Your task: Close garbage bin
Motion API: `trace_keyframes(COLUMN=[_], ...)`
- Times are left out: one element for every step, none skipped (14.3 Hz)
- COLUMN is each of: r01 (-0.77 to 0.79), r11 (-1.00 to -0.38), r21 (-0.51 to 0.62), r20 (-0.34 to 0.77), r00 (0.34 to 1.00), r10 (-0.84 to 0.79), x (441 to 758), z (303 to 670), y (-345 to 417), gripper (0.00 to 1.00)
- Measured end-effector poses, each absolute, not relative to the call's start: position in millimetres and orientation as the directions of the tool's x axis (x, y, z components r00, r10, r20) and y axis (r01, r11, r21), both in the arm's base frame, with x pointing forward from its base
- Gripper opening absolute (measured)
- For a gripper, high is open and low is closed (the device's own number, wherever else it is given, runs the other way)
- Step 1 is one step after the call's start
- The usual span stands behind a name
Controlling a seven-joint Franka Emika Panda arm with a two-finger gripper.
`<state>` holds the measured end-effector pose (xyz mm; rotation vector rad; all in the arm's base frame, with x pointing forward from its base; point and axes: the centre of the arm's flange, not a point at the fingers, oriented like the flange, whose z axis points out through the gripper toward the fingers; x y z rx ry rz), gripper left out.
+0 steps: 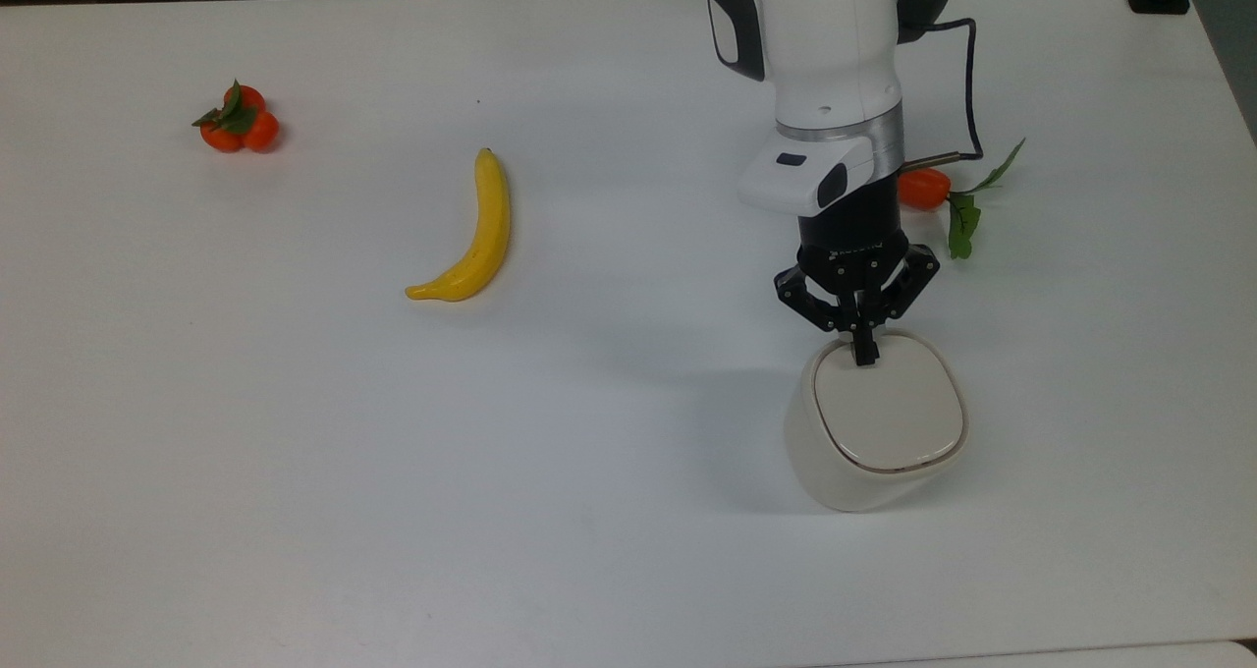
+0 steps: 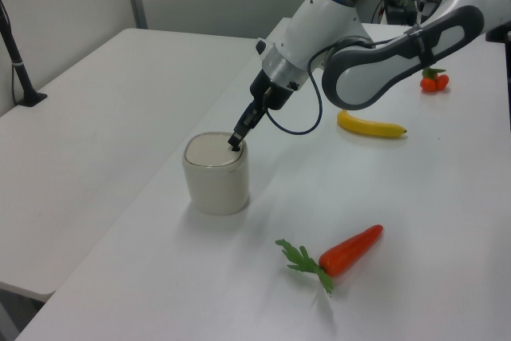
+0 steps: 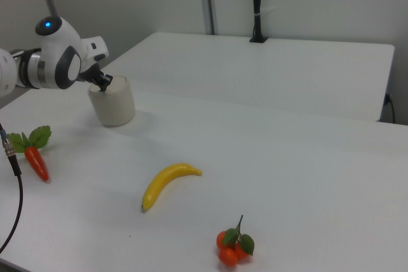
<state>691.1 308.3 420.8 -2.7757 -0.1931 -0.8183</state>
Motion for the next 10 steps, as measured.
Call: trace_keyframes(r01=[0.191,0.188,0.181,0.169,0.158,0.143,0.126,0.109,0.086,0.071], r11=[-0.963,-0.964,-0.966,-0.969,-0.972,-0.975,-0.978,-0.981,-0.984,-0.986], r21=[-0.190,-0.188,-0.184,-0.179,-0.176,-0.172,-0.168,-0.163,-0.156,-0.149], r20=[0.541,0.531,0.513,0.493,0.477,0.454,0.429,0.403,0.364,0.333], r00=[0.839,0.845,0.856,0.868,0.877,0.890,0.902,0.915,0.931,0.943], r10=[0.060,0.062,0.063,0.060,0.056,0.051,0.043,0.034,0.023,0.018], x=[690,688,685,683,681,679,677,674,668,662], z=[427,438,451,465,476,487,499,511,527,538], y=[307,304,299,290,281,269,256,242,224,211], gripper=[0.01,0.01,0.01,0.01,0.01,0.01,0.01,0.01,0.01,0.01])
